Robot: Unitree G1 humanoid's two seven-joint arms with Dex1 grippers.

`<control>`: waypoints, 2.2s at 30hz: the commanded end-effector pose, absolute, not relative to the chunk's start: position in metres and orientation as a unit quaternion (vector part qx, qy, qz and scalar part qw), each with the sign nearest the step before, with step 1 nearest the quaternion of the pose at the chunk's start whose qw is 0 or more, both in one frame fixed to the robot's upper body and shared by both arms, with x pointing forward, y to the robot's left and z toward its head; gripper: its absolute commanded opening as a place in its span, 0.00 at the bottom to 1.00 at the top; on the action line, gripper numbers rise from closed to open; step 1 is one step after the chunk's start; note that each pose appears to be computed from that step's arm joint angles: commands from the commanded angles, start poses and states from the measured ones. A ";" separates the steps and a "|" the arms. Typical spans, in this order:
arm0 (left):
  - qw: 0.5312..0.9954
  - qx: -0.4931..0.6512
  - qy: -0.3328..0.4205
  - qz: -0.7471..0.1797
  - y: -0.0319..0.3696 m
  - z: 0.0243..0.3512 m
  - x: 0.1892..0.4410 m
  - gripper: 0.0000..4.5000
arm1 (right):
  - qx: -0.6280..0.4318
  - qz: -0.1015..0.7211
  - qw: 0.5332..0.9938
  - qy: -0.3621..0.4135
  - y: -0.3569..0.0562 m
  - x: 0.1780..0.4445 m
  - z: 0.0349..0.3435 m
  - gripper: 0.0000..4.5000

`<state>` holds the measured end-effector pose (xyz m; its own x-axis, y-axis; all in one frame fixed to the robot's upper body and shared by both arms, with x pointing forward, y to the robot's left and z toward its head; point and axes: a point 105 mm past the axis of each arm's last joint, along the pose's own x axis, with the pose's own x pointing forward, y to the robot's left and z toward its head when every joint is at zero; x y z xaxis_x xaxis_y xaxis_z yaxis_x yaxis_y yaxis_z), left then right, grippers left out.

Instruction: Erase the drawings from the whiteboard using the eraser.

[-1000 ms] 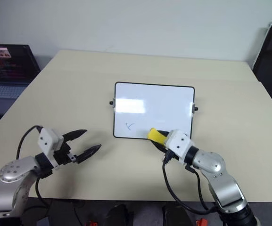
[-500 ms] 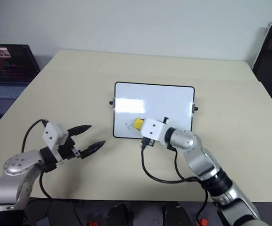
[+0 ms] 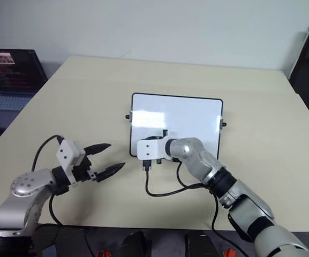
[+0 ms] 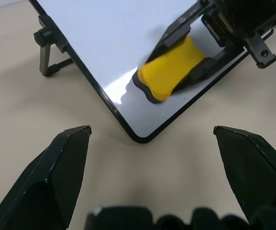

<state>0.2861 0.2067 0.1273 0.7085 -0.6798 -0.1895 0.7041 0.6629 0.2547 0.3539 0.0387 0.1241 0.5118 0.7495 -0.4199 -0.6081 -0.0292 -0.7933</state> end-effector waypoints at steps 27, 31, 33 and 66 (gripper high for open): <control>0.907 0.159 0.023 -0.388 0.205 0.128 0.289 1.00 | -0.615 0.410 0.671 -0.054 -0.023 0.391 0.147 0.29; 0.908 0.161 0.022 -0.387 0.206 0.131 0.290 1.00 | -0.607 0.466 0.641 -0.061 -0.007 0.369 0.132 0.29; 0.908 0.162 0.021 -0.387 0.205 0.133 0.291 1.00 | -0.598 0.495 0.628 -0.056 0.003 0.355 0.119 0.29; 0.920 0.139 -0.056 -0.363 0.193 0.205 0.324 1.00 | -0.455 0.342 0.819 -0.067 -0.012 0.429 0.192 0.29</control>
<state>0.3250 0.1949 0.1951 0.7362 -0.6765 -0.0218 0.6557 0.7048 0.2708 0.4224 0.0004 0.1937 0.7301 0.6561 -0.1911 -0.5022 0.3256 -0.8011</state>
